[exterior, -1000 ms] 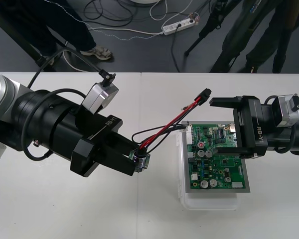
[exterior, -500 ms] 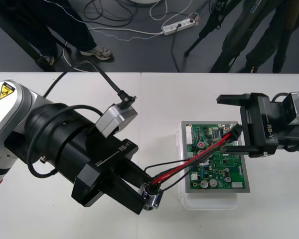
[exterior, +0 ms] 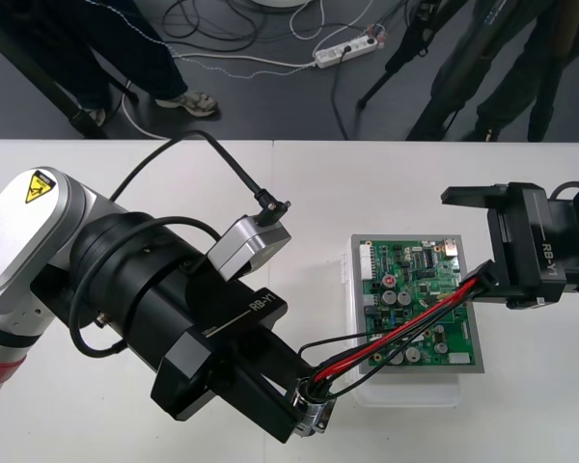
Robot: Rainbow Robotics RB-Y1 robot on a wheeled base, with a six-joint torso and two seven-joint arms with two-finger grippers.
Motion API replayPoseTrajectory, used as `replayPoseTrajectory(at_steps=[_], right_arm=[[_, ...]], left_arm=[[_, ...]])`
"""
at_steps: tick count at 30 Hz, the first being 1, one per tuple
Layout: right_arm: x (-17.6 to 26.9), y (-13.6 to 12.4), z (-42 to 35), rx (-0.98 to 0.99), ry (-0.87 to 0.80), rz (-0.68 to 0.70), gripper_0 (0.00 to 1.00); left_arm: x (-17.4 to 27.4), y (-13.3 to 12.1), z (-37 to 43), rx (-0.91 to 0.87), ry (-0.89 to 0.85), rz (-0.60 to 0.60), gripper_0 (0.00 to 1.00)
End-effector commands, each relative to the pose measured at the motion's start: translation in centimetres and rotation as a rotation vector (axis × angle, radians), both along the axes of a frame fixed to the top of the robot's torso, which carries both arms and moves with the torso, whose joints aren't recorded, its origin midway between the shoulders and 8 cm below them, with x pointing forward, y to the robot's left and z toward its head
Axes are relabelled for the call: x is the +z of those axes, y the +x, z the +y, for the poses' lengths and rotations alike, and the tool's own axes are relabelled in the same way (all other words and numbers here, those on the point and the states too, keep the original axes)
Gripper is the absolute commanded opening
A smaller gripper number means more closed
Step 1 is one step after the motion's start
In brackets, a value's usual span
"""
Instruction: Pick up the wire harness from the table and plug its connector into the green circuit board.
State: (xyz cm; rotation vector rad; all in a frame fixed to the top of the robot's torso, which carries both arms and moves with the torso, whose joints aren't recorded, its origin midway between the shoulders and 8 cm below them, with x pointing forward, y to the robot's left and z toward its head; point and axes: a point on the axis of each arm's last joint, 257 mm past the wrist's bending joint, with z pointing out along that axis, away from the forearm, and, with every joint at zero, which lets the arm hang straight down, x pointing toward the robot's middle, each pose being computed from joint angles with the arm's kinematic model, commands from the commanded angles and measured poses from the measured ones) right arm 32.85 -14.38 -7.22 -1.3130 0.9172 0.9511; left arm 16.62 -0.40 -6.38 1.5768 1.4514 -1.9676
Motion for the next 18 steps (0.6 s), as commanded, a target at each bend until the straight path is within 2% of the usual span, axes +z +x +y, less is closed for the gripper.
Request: replayPoseTrajectory(at_steps=[1, 18], right_arm=[[0.5, 0.1, -2.6, -0.046, -0.035, -0.022, 1.0], [2.8, -1.1, -4.2, -0.032, 0.039, 0.02, 1.0]], left_arm=[[0.7, -1.9, -0.3, -0.076, 0.037, 0.016, 0.0], [0.2, -1.9, -0.3, -0.066, 0.047, 0.025, 0.0]])
